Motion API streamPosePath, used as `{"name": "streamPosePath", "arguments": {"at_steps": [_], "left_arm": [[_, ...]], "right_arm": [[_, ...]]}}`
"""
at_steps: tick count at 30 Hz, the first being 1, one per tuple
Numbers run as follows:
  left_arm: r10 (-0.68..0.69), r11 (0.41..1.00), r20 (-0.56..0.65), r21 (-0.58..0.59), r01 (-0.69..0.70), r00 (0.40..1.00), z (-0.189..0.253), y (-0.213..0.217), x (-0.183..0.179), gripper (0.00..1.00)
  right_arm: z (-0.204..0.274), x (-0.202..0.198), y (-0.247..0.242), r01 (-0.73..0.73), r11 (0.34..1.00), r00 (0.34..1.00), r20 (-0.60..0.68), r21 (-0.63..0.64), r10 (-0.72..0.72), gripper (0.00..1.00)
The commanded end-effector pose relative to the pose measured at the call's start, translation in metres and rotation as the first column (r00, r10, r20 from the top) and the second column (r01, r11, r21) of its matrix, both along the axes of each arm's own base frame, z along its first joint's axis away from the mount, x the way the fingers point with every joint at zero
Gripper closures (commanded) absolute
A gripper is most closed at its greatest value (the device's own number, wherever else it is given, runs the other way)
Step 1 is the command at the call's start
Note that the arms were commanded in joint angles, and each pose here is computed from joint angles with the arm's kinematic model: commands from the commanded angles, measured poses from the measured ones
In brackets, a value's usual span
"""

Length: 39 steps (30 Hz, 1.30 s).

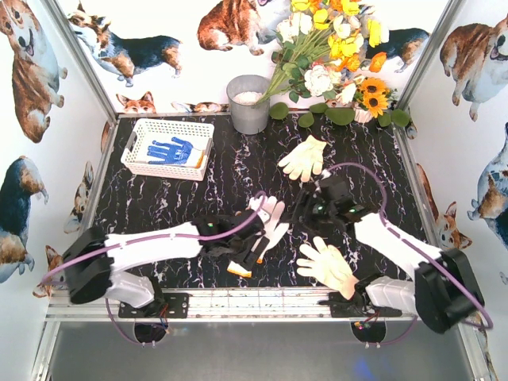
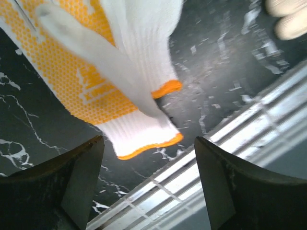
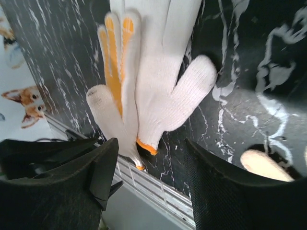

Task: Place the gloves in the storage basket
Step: Turn over the glove at the center of the board, then pair the glove with the glove.

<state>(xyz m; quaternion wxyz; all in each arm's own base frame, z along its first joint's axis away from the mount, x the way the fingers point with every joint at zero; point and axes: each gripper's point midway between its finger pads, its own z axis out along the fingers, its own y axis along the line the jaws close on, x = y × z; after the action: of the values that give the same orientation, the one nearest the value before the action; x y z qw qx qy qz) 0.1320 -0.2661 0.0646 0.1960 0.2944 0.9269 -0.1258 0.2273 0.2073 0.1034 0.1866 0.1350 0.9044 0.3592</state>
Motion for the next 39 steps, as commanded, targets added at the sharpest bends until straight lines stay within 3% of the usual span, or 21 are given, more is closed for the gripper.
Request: {"name": "streamPosePath", "arguments": {"at_steps": [1, 4, 8, 12, 15, 22, 27, 39], "left_arm": [[0.036, 0.962, 0.049, -0.273, -0.022, 0.998, 0.053, -0.03, 0.01, 0.27], [0.186, 0.931, 0.014, -0.323, -0.172, 0.982, 0.057, -0.01, 0.03, 0.28], [0.399, 0.841, -0.132, -0.341, -0.42, 0.907, 0.031, 0.031, 0.051, 0.36], [0.455, 0.731, -0.249, -0.443, -0.519, 0.855, 0.024, 0.036, 0.061, 0.38], [0.468, 0.683, -0.315, -0.463, -0.565, 0.825, 0.011, 0.036, 0.062, 0.39], [0.469, 0.662, -0.374, -0.451, -0.599, 0.8, -0.012, 0.037, 0.064, 0.45], [0.483, 0.654, -0.383, -0.44, -0.615, 0.787, -0.024, 0.037, 0.074, 0.58], [0.512, 0.648, -0.394, -0.406, -0.644, 0.764, -0.05, 0.04, 0.083, 0.63]], "right_arm": [[0.009, -0.001, 0.034, -0.05, 0.994, 0.999, 0.011, 0.096, 0.049, 0.41], [0.006, -0.004, 0.047, -0.068, 0.992, 0.998, -0.004, 0.108, 0.069, 0.41], [0.002, -0.006, 0.06, -0.097, 0.99, 0.995, -0.013, 0.1, 0.099, 0.41], [-0.004, -0.008, 0.072, -0.123, 0.988, 0.992, -0.028, 0.096, 0.126, 0.4], [-0.014, -0.011, 0.081, -0.136, 0.987, 0.989, -0.049, 0.084, 0.141, 0.39], [-0.024, -0.016, 0.098, -0.171, 0.981, 0.981, -0.077, 0.095, 0.178, 0.39], [-0.03, -0.011, 0.104, -0.179, 0.979, 0.98, -0.076, 0.092, 0.187, 0.46], [-0.043, 0.008, 0.111, -0.163, 0.985, 0.984, -0.059, 0.058, 0.166, 0.47]]}}
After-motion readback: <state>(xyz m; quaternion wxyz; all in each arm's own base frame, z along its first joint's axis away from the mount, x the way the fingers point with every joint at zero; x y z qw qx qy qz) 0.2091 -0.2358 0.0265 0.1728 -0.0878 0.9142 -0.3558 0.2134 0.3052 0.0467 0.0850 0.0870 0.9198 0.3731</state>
